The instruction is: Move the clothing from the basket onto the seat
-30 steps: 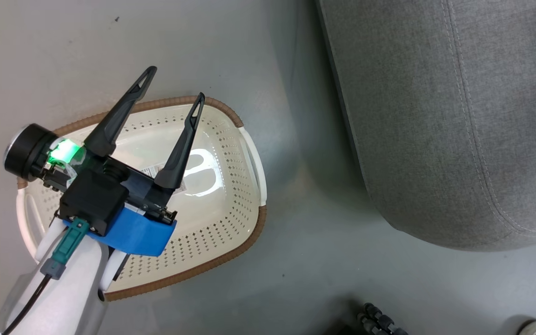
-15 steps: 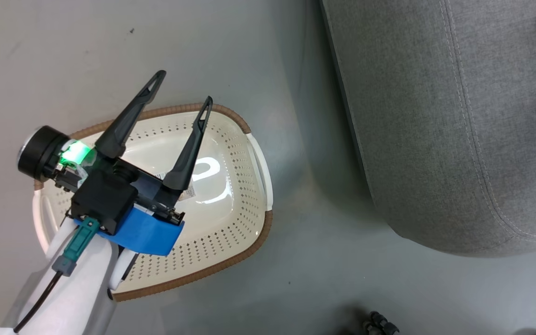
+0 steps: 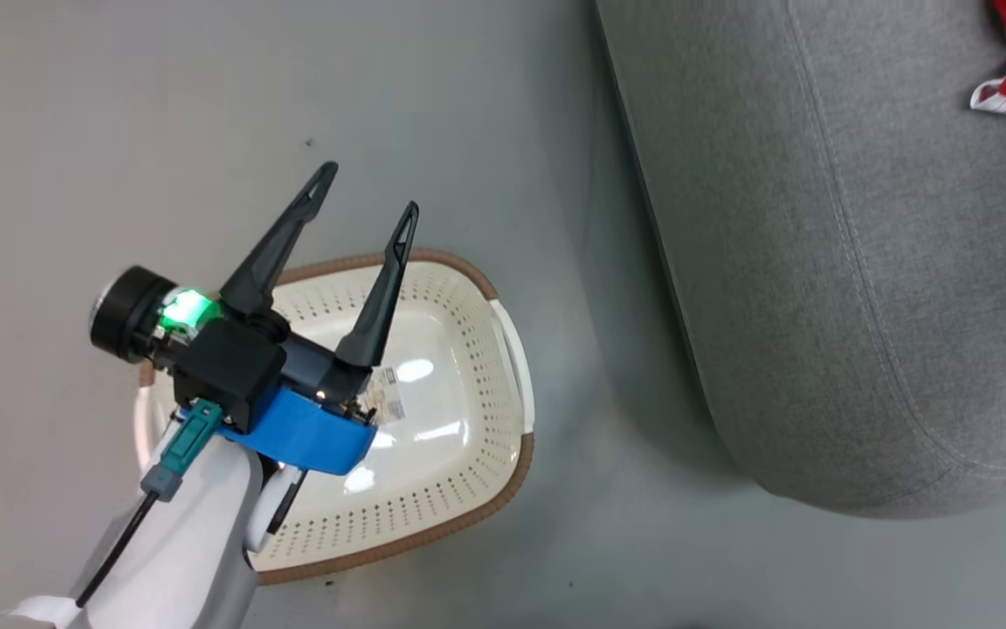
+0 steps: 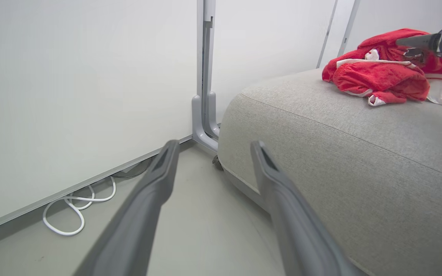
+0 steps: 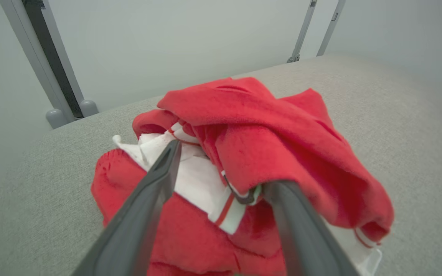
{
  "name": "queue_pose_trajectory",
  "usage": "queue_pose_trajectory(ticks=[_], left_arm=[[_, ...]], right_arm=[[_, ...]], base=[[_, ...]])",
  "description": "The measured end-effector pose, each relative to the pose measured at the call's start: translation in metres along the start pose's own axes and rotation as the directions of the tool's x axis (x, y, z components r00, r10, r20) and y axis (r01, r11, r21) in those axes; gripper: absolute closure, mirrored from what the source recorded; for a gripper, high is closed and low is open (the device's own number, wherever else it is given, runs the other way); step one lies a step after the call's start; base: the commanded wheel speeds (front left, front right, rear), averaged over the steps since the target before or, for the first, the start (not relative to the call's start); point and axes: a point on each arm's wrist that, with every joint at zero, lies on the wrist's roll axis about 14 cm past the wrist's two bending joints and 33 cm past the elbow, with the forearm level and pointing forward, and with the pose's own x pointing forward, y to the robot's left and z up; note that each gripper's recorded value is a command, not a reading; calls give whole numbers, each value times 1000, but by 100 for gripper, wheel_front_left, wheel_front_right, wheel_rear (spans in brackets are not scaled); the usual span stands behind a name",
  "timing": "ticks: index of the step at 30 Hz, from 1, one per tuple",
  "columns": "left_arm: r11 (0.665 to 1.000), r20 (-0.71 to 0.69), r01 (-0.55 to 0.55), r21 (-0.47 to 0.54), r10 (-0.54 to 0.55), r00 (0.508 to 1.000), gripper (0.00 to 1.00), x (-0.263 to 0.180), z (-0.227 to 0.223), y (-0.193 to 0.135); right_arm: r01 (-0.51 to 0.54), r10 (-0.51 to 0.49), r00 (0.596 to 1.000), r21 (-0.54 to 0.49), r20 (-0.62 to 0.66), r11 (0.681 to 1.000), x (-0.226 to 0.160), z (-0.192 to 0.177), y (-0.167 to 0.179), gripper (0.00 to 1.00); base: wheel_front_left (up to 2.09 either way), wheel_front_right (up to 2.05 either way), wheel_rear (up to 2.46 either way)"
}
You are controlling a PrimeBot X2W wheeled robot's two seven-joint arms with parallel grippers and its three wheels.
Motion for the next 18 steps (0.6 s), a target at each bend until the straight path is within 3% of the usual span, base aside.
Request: queue_pose_trajectory(ticks=[6, 18], left_arm=[[998, 13, -59, -3, 59, 998, 0, -15, 21, -1], [976, 16, -219, -4, 219, 976, 0, -65, 48, 8]], right_arm=[[-57, 57, 998, -2, 12, 998, -21, 5, 8, 0], [-252, 248, 965, 47, 80, 967, -88, 10, 65, 0]], base=[[0, 0, 0], [0, 0, 0]])
